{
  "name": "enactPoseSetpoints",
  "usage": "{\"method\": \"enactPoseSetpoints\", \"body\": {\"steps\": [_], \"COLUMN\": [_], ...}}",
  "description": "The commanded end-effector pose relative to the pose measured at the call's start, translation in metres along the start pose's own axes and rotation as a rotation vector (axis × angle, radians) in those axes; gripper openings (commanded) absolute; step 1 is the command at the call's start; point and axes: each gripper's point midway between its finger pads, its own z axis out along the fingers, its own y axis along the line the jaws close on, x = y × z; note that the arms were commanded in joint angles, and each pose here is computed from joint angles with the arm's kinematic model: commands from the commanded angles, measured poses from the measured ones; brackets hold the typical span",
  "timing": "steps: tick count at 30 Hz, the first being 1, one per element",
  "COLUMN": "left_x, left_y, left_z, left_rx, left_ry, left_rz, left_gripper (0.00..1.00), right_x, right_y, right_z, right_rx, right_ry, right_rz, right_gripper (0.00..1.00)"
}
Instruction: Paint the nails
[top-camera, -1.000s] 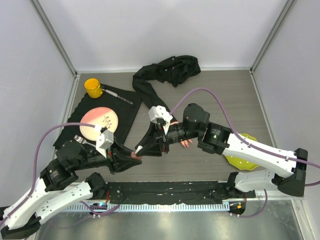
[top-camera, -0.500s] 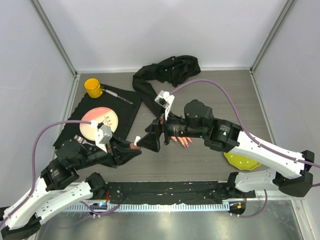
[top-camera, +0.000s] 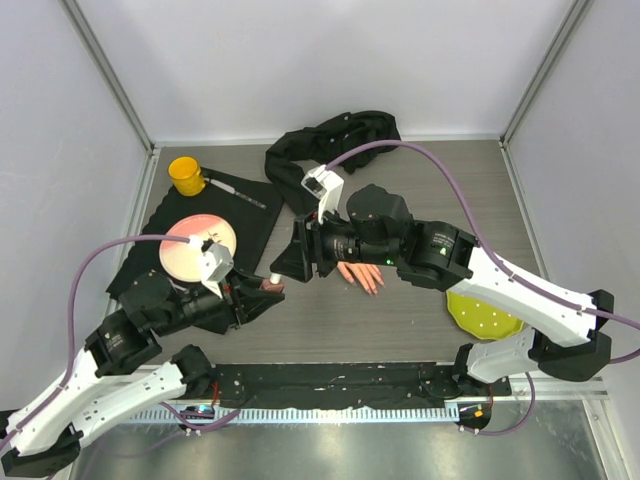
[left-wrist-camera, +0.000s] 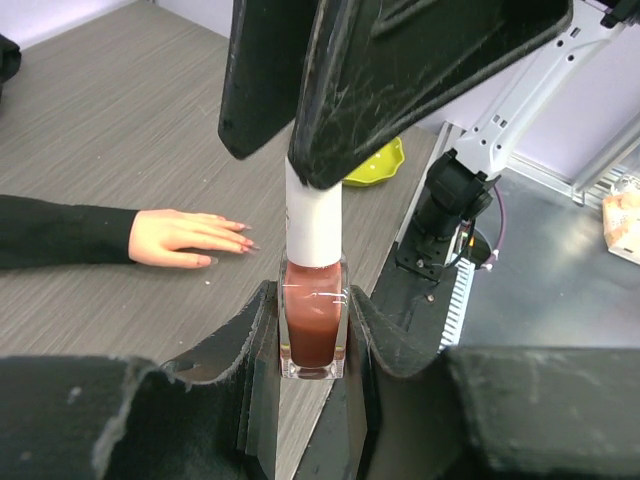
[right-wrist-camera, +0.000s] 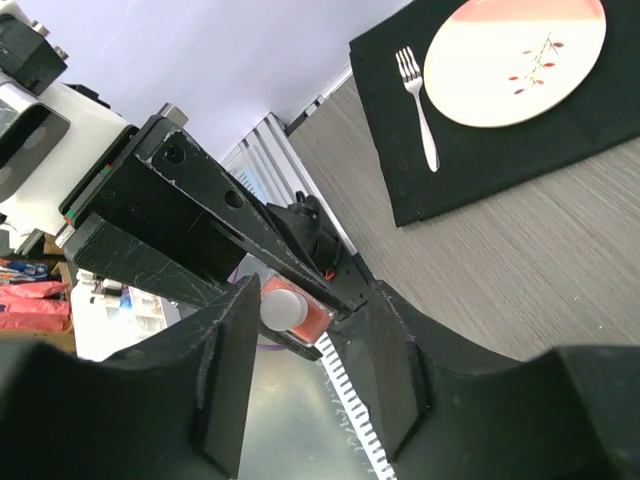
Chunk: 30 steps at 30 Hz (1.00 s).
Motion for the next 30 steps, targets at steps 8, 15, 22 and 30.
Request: {"method": "enactPoseSetpoints", "body": {"steps": [8, 15, 22, 30], "left_x": [-0.019, -0.021, -0.023, -0.044], "left_y": [0.003, -0.003, -0.041, -0.082], "left_z": [0.002, -0.002, -0.017, -0.043], "left_rx": [-0.025, -0.003, 0.192, 0.394], "left_ry": [-0.038, -0.043, -0.048, -0.122], "left_rz": [0.02, -0.002, -0.016, -0.063], "left_gripper": [0.0, 0.0, 0.0, 0.0], "right_x": [0.003, 0.017, 0.035, 0.07], "right_y": [0.016, 0.032, 0.039, 0.072], "right_z": [0.001, 0.005, -0.002, -0.049], "right_rx": [-0.068, -0.193, -0.334, -0.762], "right_ry": [0.03, 0.076, 0.096, -0.013], "right_rz": [-0.002, -0.01, -0.205, -0.591], "right_gripper": [0.37, 0.21, 0.01, 0.01]}}
